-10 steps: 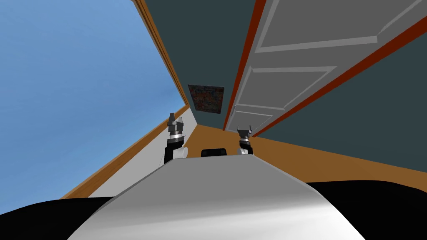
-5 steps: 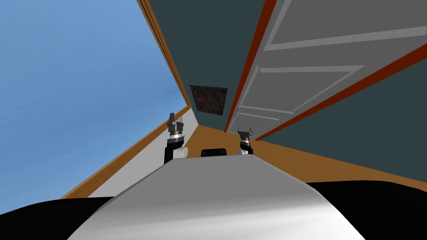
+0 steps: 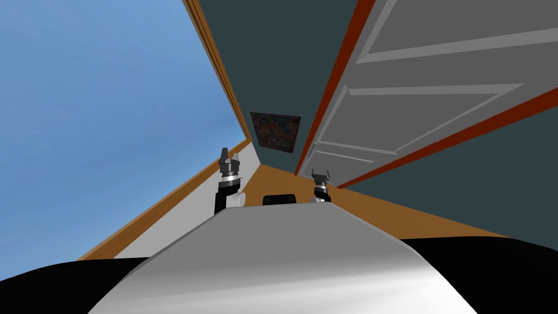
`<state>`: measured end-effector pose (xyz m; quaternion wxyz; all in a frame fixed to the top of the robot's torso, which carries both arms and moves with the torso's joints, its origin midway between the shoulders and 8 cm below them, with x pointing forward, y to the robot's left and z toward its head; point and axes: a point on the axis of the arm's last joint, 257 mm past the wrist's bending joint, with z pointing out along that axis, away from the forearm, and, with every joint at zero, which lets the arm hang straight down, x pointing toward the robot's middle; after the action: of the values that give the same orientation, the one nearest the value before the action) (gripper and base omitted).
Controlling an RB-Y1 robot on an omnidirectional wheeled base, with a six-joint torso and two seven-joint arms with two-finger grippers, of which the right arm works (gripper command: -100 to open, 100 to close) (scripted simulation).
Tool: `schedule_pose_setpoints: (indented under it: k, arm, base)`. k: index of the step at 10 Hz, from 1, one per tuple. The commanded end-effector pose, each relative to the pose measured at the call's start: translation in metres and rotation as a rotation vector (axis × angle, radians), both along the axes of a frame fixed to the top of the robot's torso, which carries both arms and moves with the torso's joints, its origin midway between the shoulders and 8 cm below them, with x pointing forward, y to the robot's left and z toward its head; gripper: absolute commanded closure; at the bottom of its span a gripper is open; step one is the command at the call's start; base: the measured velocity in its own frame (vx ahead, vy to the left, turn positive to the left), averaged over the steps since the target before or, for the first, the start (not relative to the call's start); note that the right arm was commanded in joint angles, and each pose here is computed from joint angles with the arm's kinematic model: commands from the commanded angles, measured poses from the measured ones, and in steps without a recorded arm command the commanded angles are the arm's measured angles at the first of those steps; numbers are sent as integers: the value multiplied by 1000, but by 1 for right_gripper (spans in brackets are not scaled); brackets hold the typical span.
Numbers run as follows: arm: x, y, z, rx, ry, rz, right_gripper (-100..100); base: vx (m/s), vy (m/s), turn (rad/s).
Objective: Pull the door open
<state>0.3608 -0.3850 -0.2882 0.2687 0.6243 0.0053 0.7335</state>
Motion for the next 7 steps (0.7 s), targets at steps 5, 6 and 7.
schedule_pose_setpoints:
  k: [5, 6, 7]
  arm:
    - [-12, -20, -28, 117, 19, -25, -100]
    - [-17, -27, -38, 154, 25, -36, -100]
    - [-19, -30, -42, 173, 28, -42, -100]
  base:
    - [98, -21, 70]
    - [128, -22, 115]
    - [139, -21, 83]
